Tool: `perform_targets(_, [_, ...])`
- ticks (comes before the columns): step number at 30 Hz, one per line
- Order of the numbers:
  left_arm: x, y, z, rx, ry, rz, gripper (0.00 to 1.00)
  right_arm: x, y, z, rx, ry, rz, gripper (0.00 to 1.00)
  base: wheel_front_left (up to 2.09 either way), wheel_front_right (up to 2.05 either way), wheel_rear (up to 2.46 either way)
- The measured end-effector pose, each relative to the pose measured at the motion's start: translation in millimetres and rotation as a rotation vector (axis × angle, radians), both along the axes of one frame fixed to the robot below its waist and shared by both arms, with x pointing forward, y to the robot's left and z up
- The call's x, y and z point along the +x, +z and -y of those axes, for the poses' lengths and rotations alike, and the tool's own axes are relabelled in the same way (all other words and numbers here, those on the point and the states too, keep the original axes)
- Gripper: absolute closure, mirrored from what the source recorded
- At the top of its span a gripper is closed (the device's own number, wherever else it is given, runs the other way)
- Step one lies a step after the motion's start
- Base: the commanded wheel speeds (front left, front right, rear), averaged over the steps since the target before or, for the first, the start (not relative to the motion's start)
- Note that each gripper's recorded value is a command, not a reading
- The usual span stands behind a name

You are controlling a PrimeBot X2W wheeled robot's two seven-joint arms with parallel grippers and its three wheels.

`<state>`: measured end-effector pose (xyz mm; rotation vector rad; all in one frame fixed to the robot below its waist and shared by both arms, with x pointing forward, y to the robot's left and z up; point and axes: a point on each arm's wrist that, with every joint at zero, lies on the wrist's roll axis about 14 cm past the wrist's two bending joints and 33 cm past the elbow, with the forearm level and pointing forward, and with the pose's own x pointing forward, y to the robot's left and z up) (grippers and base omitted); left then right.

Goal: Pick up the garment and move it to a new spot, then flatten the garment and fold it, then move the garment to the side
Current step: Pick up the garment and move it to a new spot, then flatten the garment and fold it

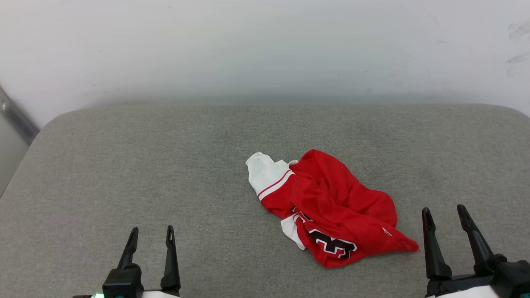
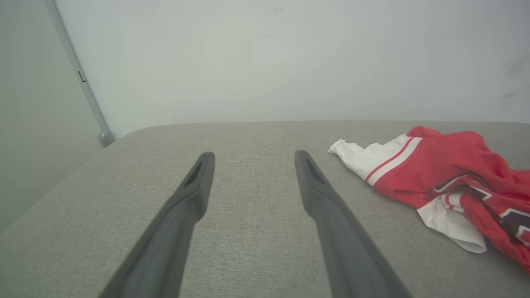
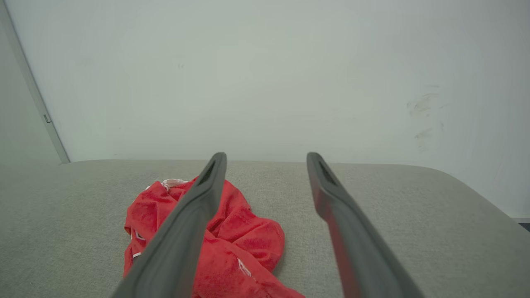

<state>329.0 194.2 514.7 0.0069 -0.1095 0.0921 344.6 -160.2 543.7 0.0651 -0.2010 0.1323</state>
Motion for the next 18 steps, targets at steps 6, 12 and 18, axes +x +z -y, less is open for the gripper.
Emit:
perform_targets(6, [-1.8, -3.7, -2.5, 0.003, 0.005, -0.011, 0.0, -0.4, -2.0, -0.6, 0.003, 0.002, -0.007, 0.0, 0.0, 0.0, 0.0])
perform_targets(12, [-2.0, -5.4, -3.9, 0.005, 0.004, -0.016, 0.0, -0.6, -2.7, -0.9, 0.003, 0.003, -0.009, 0.0, 0.0, 0.0, 0.0])
perform_targets(18, [14.2, 9.3, -6.5, 0.017, -0.029, 0.027, 0.0, 2.5, -5.0, -4.6, -0.004, 0.014, -0.016, 0.0, 0.0, 0.0, 0.0])
